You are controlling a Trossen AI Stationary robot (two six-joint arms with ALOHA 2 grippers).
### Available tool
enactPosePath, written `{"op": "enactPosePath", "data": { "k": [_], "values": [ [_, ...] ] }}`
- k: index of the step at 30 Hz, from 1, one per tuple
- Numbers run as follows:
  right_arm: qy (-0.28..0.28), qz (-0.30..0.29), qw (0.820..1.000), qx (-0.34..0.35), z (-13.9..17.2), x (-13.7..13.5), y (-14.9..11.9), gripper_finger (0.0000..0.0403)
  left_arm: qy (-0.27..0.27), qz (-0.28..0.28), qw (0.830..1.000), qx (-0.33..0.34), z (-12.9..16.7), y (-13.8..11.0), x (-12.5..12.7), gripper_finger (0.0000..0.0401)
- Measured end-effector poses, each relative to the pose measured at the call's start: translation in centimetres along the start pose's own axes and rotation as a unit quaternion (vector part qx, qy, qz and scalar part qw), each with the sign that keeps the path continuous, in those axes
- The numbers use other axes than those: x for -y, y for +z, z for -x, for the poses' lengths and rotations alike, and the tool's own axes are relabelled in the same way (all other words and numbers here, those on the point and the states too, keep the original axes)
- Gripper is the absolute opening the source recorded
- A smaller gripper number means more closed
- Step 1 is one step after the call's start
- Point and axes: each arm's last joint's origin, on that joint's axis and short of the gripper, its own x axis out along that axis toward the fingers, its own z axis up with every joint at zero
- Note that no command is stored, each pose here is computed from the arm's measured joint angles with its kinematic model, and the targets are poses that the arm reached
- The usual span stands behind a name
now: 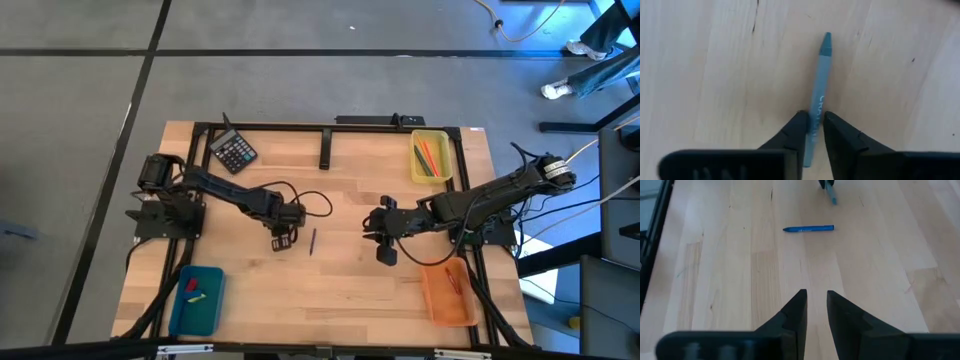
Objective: Sort crayons/erasers/pens/pencils in bins
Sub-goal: Put the gray crayon into the orange bin
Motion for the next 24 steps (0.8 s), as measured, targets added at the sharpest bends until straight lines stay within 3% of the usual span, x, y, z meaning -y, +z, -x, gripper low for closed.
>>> {"op": "enactPosePath", "data": {
  "k": [8,16,24],
  "values": [
    [0.031,-0.042,0.995,0.084,-1.8,0.3,-1.6,0.0078,0.049,0.014,0.998,0.037,0.0,-0.5,1.2,0.0012],
    [0.061,-0.064,0.981,0.170,-3.7,1.1,-4.4,0.0078,0.073,0.005,0.995,0.069,0.3,0.0,2.1,0.0017],
    [0.034,-0.048,0.980,0.191,-4.3,1.5,-4.3,0.0078,0.072,0.010,0.991,0.114,0.9,1.4,2.7,0.0009]
  ]
}}
